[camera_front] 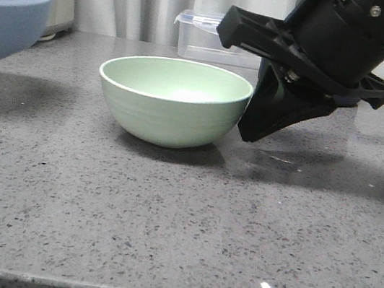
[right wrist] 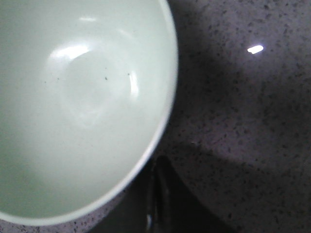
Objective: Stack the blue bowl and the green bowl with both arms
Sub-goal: 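Carry the blue bowl with the left gripper and lower it into the green bowl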
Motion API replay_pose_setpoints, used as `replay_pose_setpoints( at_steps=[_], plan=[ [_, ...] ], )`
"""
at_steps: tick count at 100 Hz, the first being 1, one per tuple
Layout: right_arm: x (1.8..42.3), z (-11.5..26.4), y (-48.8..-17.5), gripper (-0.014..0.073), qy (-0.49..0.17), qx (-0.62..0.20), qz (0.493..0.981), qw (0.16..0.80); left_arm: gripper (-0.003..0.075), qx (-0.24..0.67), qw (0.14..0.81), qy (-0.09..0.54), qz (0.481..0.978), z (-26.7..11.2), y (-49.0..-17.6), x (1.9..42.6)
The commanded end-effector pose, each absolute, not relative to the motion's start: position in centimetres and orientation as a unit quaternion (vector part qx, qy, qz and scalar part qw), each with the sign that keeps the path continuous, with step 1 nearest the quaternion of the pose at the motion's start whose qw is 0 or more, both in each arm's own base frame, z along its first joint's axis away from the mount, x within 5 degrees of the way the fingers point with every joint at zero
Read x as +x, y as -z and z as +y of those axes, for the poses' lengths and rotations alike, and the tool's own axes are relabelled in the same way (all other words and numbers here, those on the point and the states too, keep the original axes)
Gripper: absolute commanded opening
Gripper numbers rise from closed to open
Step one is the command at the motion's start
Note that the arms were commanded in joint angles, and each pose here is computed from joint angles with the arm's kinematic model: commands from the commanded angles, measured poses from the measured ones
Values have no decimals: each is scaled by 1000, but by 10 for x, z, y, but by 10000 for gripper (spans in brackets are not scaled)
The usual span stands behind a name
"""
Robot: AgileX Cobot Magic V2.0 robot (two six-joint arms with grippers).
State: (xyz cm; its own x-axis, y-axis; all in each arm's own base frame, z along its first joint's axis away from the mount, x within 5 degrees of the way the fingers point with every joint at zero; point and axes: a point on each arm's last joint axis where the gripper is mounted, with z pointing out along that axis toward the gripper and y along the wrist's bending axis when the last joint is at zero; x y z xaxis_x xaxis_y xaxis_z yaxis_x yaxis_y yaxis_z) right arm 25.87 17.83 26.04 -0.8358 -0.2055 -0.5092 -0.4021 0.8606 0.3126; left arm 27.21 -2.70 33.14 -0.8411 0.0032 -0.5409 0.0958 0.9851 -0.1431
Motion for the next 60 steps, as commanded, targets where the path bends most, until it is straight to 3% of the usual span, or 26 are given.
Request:
replay_pose_setpoints(
  at_steps=[1, 23, 60],
  plan=[
    [260, 179, -279, -81, -224, -159, 921, 276, -20, 53, 338, 108, 933, -45, -365, 272],
    [260, 179, -279, -81, -224, -159, 921, 276, -20, 131, 320, 137, 928, -93, -386, 288],
    [260, 179, -279, -81, -224, -159, 921, 276, -20, 215, 289, 175, 916, -164, -381, 305]
  ],
)
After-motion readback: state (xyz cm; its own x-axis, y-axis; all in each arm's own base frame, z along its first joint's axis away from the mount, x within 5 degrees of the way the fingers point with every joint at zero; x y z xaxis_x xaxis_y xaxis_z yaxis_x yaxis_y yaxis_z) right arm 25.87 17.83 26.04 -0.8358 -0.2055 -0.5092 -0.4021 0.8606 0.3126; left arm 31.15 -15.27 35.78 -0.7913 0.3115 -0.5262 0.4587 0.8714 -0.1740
